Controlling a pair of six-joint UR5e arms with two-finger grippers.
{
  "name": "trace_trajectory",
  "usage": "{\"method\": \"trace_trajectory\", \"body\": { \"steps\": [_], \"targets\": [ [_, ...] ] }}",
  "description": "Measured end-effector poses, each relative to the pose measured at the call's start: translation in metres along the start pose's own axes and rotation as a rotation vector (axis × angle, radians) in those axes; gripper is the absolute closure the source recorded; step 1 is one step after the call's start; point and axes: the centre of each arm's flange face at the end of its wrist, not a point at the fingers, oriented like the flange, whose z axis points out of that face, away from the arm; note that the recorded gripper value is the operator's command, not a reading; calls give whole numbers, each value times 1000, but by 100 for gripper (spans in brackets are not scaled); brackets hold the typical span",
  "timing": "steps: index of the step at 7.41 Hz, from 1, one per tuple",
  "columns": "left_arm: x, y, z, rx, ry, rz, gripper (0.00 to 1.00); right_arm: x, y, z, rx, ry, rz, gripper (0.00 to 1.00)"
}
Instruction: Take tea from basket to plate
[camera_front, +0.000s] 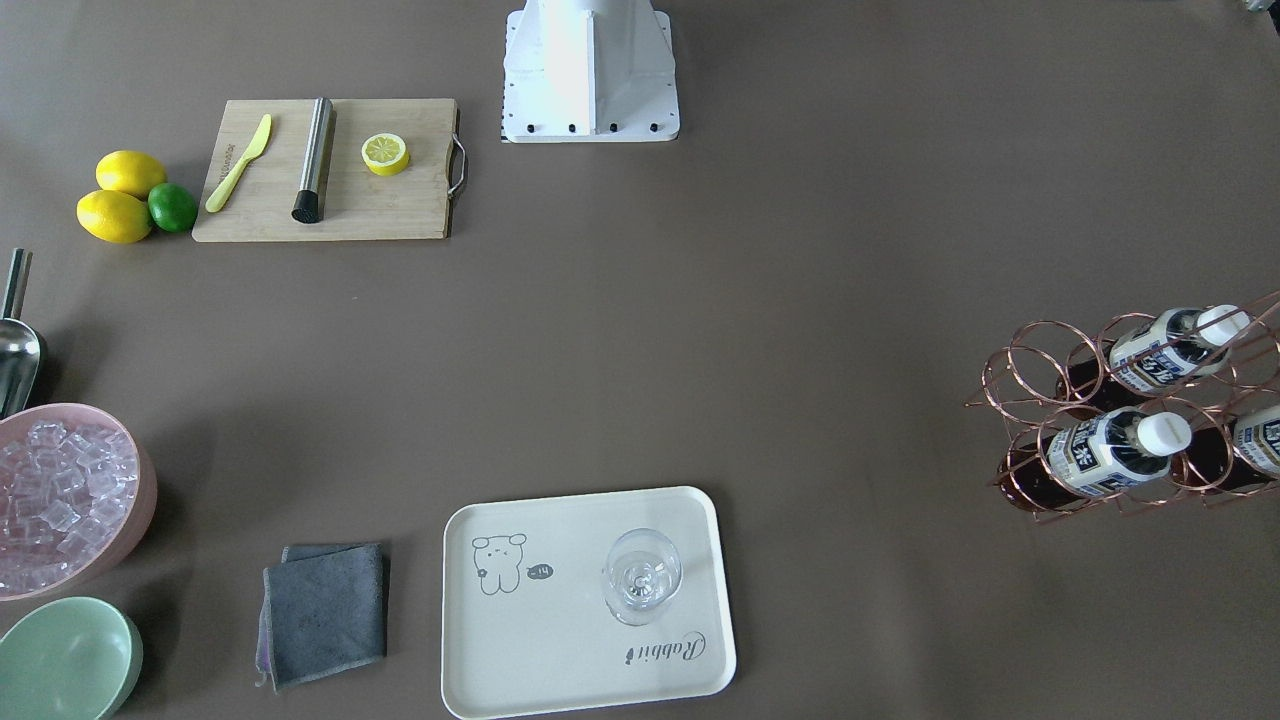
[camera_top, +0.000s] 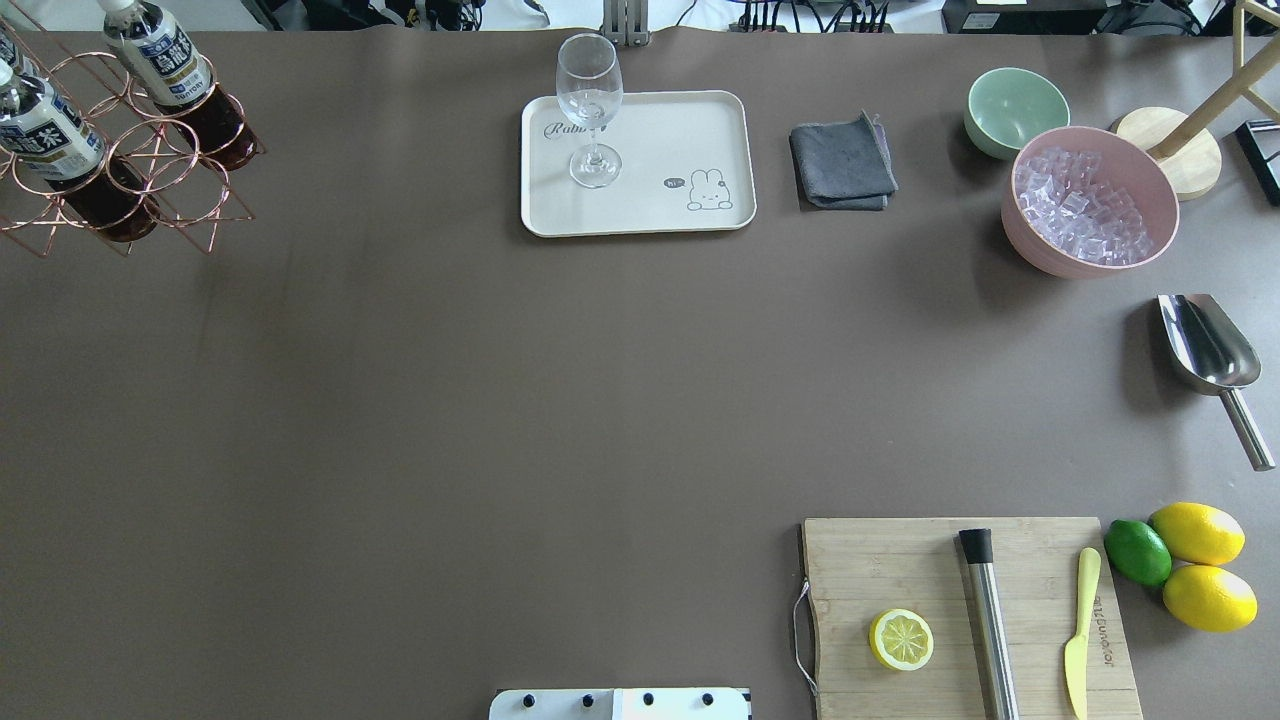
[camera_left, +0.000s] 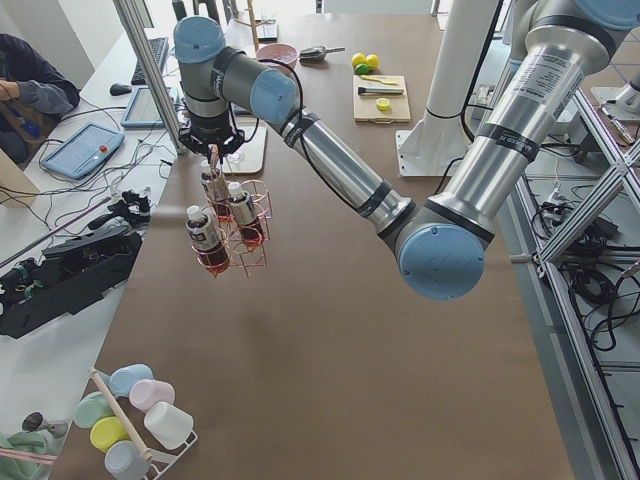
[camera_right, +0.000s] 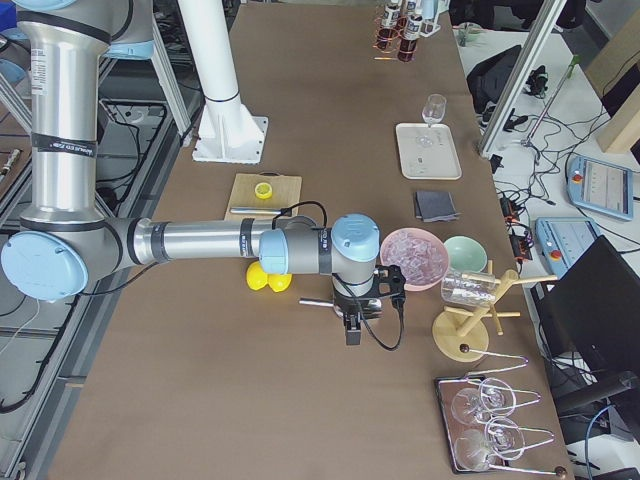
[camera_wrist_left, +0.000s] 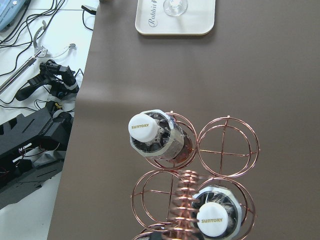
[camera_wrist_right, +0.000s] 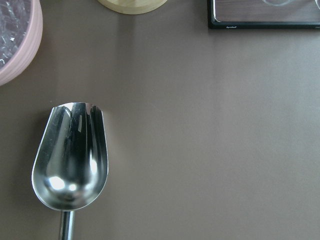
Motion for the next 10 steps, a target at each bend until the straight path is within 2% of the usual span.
{"method": "trace_trajectory", "body": {
  "steps": [2, 5, 6, 8, 10],
  "targets": [
    [23, -49, 10, 24, 18, -22, 100, 1, 2, 0, 1, -3, 5, 0],
    [73, -140, 30, 65, 57, -42, 100, -7, -5, -3, 11, -23, -9, 0],
    [91, -170, 43, 57, 59, -42, 100, -19, -10, -6, 43, -56, -49, 0],
    [124, -225, 66, 65, 90, -32, 100, -49, -20, -18, 157, -131, -187, 0],
    [153, -270, 87, 71, 116, 4, 100, -112, -32, -27, 275, -203, -418, 0]
  ]
}}
